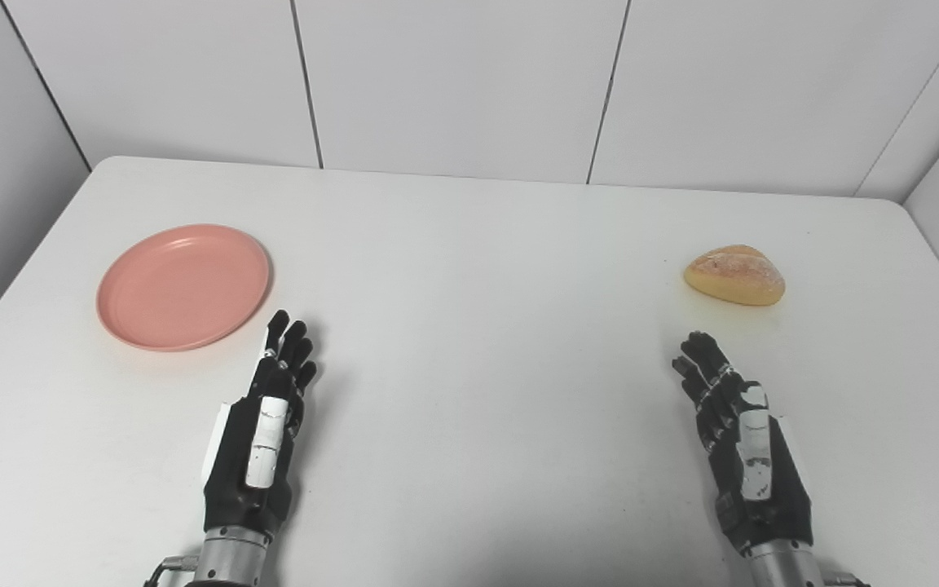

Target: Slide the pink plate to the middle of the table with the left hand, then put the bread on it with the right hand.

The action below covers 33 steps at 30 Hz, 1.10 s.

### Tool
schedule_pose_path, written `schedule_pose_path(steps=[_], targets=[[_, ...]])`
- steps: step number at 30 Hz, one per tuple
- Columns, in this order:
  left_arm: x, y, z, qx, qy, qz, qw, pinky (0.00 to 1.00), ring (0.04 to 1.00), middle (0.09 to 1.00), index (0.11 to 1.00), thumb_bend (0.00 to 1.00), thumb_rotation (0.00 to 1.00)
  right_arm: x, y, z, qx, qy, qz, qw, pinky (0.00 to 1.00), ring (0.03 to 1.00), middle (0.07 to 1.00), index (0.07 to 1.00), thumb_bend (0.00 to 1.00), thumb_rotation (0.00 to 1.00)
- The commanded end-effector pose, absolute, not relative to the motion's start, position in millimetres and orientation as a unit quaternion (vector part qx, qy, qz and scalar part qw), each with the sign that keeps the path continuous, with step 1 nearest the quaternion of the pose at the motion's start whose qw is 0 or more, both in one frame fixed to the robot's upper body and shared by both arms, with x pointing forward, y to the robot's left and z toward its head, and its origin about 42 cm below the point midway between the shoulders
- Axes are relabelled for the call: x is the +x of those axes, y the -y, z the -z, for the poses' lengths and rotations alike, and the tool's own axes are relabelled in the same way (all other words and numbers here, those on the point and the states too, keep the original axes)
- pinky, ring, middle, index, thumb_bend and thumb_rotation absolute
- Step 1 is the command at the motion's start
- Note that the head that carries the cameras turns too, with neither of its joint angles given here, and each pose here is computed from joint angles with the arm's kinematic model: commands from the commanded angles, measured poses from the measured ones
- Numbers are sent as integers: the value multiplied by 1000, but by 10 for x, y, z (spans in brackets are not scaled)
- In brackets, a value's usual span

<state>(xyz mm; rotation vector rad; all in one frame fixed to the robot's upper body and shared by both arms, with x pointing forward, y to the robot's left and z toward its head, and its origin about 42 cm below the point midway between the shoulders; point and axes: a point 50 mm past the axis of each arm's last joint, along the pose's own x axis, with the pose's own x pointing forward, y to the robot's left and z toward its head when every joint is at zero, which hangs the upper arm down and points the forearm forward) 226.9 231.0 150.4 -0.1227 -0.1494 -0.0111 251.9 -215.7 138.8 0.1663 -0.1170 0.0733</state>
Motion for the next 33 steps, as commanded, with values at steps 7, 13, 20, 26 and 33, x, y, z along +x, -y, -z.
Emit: schedule_pose_path(steps=[7, 13, 20, 26, 33], targets=[[2224, -2320, -1503, -68, 86, 6, 994, 1000, 996, 990, 1000, 910, 850, 2583, 2165, -1484, 80, 85, -44, 992, 1000, 915, 917, 888, 862, 998], [2239, -2313, -1486, -58, 88, 6, 994, 1000, 989, 991, 1000, 860, 859, 2592, 2165, -1460, 77, 85, -39, 993, 1000, 916, 919, 886, 865, 994], [2243, -2305, -1441, -39, 95, 8, 995, 1000, 993, 995, 1000, 841, 866, 2583, 2171, -1420, 74, 86, -38, 993, 1000, 922, 925, 893, 858, 999], [2243, -2323, -1414, -26, 100, 7, 995, 1000, 984, 988, 1000, 829, 858, 2579, 2159, -1416, 77, 85, -37, 993, 1000, 923, 925, 892, 862, 1000], [2259, -2321, -1408, -28, 98, 5, 995, 1000, 980, 984, 1000, 833, 841, 2583, 2157, -1428, 82, 87, -37, 992, 997, 916, 920, 885, 863, 991]])
